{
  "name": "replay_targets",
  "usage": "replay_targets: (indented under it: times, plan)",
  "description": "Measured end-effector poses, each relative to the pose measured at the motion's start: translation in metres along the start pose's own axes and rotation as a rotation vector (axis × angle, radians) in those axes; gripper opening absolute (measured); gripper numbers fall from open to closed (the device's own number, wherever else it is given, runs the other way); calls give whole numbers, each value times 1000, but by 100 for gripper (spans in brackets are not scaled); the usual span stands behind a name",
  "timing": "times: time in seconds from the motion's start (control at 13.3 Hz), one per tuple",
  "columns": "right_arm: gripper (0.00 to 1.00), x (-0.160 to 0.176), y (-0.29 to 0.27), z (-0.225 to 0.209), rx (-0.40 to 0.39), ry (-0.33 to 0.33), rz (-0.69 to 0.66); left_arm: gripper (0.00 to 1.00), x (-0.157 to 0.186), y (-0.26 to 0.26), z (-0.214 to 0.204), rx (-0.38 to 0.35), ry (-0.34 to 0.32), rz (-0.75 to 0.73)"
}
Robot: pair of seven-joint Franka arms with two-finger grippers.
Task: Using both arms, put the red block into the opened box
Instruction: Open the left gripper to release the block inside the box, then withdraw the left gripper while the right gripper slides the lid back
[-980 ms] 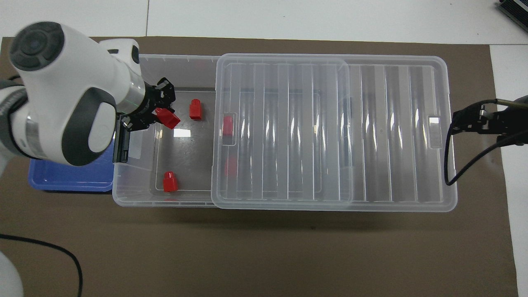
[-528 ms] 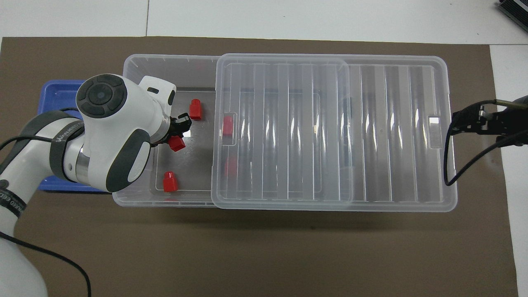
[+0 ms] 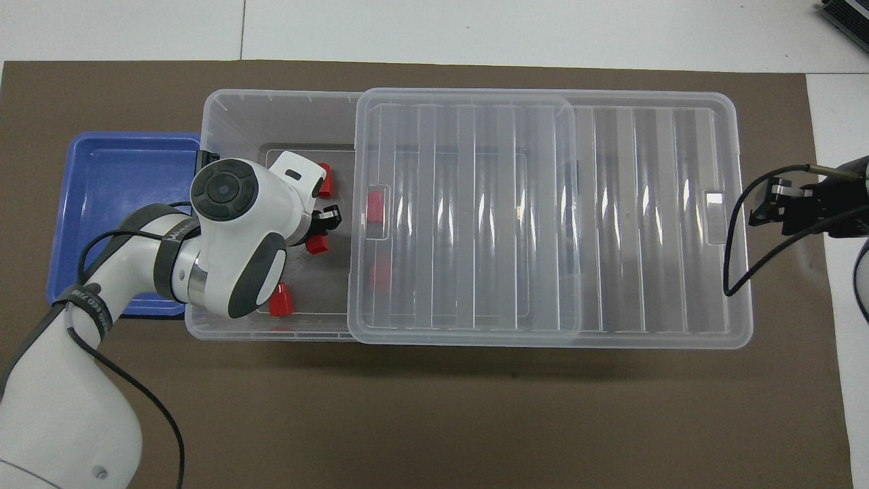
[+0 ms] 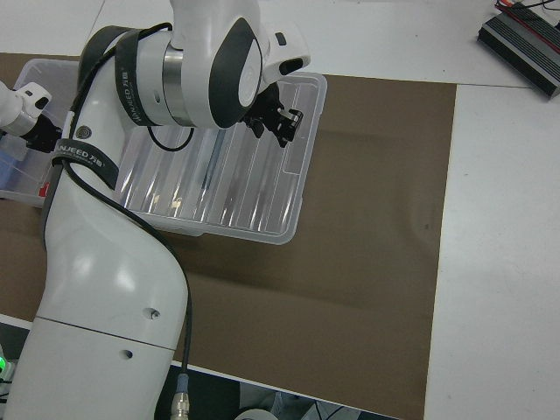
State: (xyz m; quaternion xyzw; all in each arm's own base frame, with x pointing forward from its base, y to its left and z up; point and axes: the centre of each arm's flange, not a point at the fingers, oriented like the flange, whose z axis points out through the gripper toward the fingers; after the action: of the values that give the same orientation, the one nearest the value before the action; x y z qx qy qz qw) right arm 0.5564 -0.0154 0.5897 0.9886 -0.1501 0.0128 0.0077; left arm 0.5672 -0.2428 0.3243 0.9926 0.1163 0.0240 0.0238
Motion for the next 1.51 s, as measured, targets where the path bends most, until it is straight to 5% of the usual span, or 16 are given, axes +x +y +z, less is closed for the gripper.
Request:
replay_targets:
  times: [0.23, 0.3, 0.45, 0.83, 1.06, 1.51]
  plan:
    - [4, 6, 13, 22, 4, 16, 25, 34, -3, 5, 8, -1, -3, 10]
    - [1, 8, 20, 29, 5, 21, 39, 34, -2, 4, 7, -1, -1, 8]
    - [1, 13, 38, 42, 7, 33, 70, 39, -1, 4, 7, -1, 0, 7]
    - [1, 30, 56, 72, 15, 71, 96, 99, -1, 3, 6, 6, -7, 5]
    - [1, 43, 60, 98, 16, 68, 106, 100, 5, -2, -16, 65, -74, -7]
    - [1, 51, 52, 116, 20, 72, 75, 100, 32, -48, -171, 167, -186, 7]
